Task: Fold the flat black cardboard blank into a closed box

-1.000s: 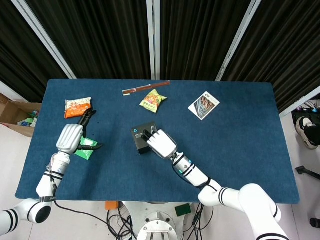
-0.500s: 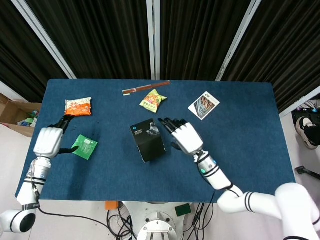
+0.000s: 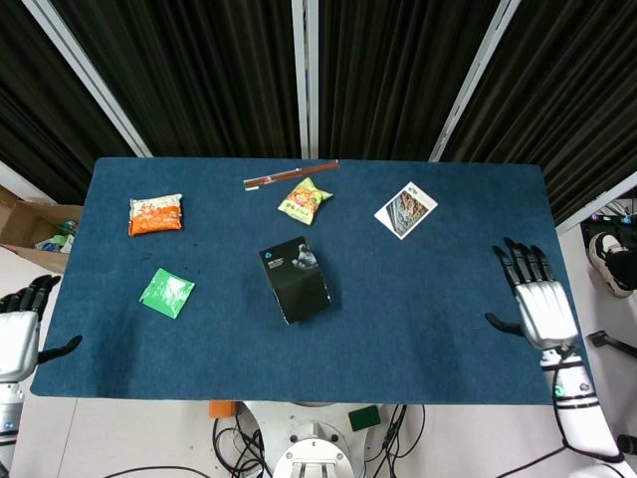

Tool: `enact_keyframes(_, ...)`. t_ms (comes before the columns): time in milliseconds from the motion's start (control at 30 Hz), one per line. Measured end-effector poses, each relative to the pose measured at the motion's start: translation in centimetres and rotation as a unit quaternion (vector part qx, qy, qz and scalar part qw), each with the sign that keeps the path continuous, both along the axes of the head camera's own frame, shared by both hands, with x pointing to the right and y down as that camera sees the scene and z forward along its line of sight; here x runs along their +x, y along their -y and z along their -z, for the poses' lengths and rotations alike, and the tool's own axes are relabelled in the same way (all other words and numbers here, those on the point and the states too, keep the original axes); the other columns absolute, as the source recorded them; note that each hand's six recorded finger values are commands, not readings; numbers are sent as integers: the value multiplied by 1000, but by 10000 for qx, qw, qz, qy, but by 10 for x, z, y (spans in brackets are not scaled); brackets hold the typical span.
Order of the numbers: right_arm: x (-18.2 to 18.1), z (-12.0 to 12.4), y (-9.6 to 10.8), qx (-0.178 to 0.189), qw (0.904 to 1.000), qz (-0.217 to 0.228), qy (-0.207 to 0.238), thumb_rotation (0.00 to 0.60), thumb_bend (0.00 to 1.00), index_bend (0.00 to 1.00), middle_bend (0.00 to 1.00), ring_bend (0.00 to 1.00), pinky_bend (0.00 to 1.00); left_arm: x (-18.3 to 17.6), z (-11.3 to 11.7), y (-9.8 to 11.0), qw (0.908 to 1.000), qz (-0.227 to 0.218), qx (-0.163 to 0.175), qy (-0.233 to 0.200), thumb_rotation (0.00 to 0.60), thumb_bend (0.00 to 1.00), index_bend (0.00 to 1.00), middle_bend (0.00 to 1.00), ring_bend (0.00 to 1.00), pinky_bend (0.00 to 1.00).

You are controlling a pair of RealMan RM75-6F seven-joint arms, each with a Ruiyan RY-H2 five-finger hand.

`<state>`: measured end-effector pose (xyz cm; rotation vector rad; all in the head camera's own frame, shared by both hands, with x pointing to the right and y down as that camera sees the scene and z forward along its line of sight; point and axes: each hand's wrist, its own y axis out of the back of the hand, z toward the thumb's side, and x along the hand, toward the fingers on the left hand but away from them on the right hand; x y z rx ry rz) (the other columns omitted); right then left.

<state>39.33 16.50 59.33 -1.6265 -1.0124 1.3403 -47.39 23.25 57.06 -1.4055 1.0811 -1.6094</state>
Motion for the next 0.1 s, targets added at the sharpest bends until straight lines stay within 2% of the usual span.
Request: enact_keyframes(100, 21, 7, -23, -2, 9995, -301, 96, 600, 111, 0, 0, 0, 10, 3, 8, -17, 9999, 94, 81, -47, 531, 0, 156, 156, 213, 249)
